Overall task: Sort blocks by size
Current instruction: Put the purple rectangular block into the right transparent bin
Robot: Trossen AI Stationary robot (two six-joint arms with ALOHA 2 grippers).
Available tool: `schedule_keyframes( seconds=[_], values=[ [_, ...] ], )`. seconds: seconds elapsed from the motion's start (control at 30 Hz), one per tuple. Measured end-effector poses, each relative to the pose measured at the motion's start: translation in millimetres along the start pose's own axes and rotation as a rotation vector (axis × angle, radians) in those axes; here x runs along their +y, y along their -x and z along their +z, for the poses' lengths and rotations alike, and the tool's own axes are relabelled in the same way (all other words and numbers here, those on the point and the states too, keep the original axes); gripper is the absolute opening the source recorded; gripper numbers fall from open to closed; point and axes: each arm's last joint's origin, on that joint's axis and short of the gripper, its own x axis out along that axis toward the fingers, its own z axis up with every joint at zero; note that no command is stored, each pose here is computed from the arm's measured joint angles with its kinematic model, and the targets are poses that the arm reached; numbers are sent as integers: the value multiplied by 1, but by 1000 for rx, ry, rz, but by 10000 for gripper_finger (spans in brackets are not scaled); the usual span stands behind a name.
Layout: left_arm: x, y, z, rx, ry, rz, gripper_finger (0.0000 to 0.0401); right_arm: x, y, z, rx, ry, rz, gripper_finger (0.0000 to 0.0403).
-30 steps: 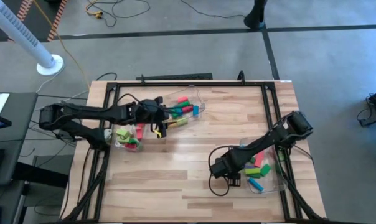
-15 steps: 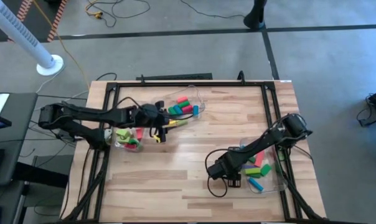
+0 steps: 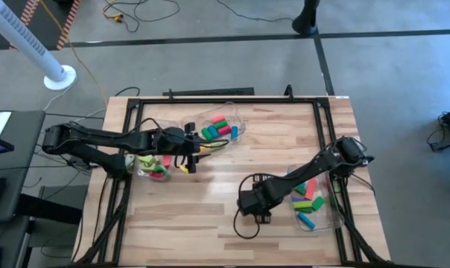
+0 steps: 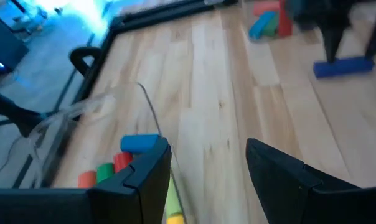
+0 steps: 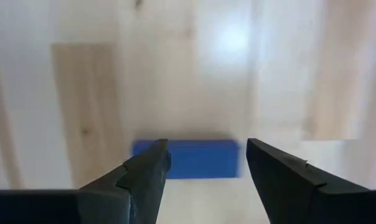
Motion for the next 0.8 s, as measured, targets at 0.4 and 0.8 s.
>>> schedule_keyframes(
  seconds=[0.4, 0.8],
  values=[
    [-12, 4, -1, 31, -15, -49, 202, 0, 16, -1, 63, -169, -19, 255],
    [-19, 5, 2, 13, -29, -70, 202, 3, 8, 1, 75, -476, -7, 255]
  ],
)
